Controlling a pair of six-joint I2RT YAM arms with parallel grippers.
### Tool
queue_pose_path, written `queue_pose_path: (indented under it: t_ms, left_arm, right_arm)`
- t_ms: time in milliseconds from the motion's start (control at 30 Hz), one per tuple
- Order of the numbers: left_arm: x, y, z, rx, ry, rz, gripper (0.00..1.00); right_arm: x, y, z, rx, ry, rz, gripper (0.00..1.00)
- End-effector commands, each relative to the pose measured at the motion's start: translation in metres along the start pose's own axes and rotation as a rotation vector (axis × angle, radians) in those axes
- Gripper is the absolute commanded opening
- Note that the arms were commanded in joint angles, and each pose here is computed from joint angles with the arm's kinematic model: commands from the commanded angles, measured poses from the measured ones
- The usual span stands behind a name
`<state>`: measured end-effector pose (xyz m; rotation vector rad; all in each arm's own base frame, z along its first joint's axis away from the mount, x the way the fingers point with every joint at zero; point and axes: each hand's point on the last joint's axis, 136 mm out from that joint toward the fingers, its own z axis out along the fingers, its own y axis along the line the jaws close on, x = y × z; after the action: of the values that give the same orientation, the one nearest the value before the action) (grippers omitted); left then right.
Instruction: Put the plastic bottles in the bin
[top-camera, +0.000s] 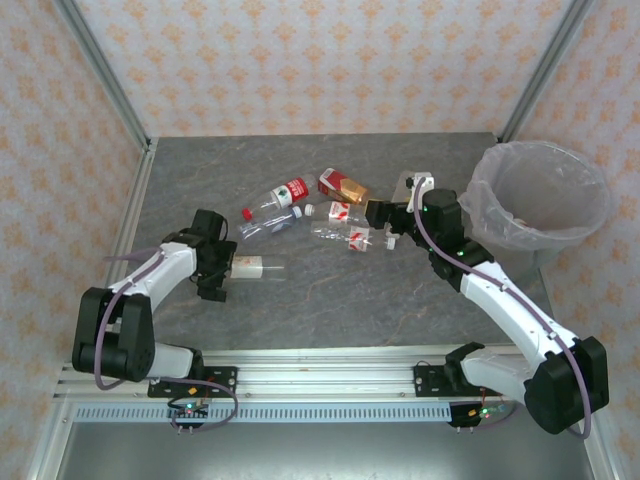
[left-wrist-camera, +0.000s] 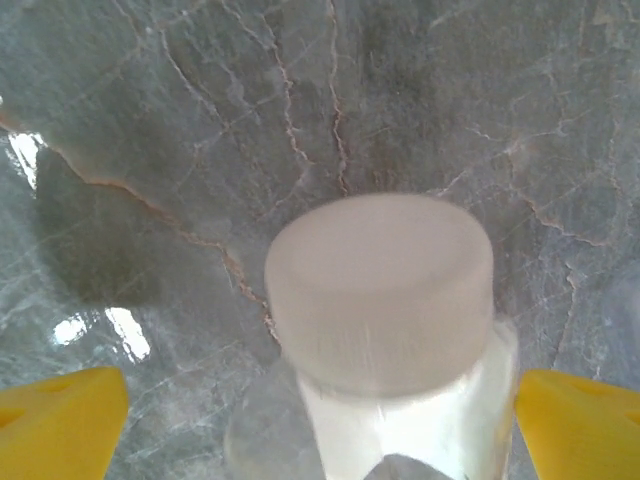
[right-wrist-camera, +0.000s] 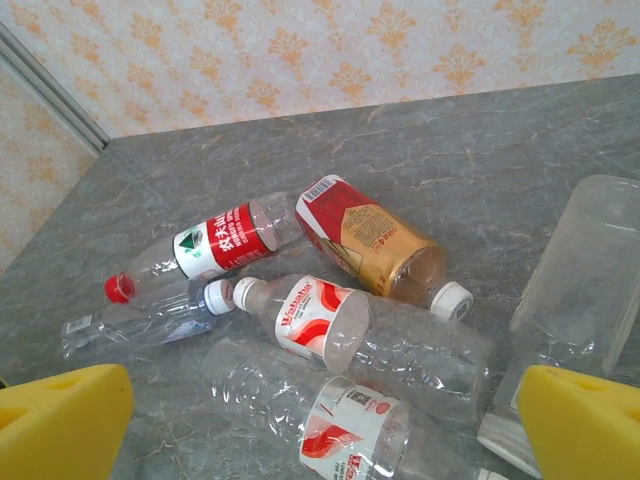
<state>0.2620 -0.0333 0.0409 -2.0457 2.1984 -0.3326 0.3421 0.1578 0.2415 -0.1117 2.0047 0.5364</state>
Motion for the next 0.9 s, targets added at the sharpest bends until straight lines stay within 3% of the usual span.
queue_pose_path:
  t_ms: [0,233,467,867]
  left_arm:
    - [-0.006,0.002,-0.006,-0.018,-0.03,-0.002,1.0]
    - [-0.02,0.001,-0.02,0.035,-0.116,0.001,1.0]
    - [-0.002,0.002,-0.007,0.007,-0.037,-0.006,1.0]
    - [0.011,-0.018,0.006,-0.038,-0.039,0.108,1.0]
  right_arm:
    - [0.0,-0.003,-0.006,0.024,-0.018,0.005,0.99]
    - [0.004,-0.006,-0.007,0.031,-0.015,0.01,0.99]
    - [0.005,-0.005,-0.008,0.029,-0.014,0.013,0.99]
    - [0.01,-0.008,-0.012,0.041,-0.004,0.013,0.99]
